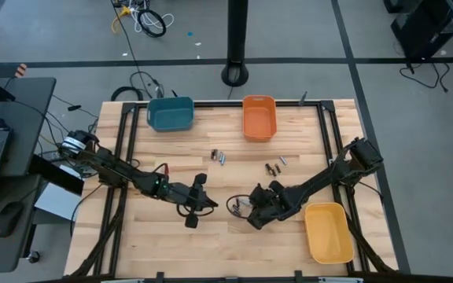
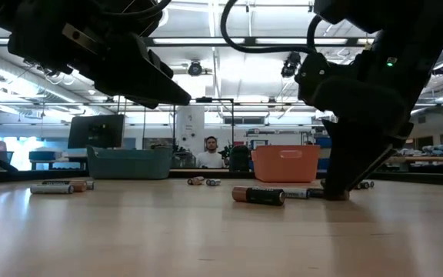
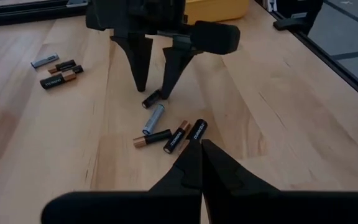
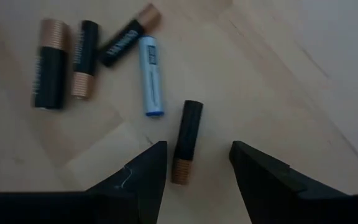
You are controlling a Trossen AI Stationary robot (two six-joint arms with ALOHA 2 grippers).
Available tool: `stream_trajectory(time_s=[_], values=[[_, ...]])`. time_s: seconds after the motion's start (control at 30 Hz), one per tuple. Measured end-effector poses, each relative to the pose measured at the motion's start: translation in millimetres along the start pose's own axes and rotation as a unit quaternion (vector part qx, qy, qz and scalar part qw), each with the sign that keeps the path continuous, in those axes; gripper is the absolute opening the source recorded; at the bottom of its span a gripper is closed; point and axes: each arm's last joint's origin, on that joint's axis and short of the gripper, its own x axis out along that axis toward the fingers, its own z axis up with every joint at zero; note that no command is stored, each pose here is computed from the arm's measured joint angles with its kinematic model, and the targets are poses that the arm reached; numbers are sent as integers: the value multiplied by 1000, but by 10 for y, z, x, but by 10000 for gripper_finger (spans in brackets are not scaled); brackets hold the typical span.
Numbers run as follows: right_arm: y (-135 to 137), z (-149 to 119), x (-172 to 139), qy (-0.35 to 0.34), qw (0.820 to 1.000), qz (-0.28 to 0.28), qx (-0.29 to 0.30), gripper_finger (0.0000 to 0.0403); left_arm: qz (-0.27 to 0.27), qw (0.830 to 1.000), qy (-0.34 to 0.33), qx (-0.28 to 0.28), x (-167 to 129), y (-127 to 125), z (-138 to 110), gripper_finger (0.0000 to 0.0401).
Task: Sort batteries
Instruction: Put the small black battery into the orange bin
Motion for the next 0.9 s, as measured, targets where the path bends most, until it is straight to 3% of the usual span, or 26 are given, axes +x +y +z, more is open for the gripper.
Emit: stream_trajectory(time_s=[0.57,0.73,0.9], values=[[-151,42,-240,35,999,-11,-31,194,0,1000,0,-3,0,1,1,3],[-205,107,-214,38,996,-17,-74,193,1,1000,0,-3,1,1,0,6],[-428,141,-45,59,994,-50,-73,182,1,1000,1,-3,1,1,-2,6]])
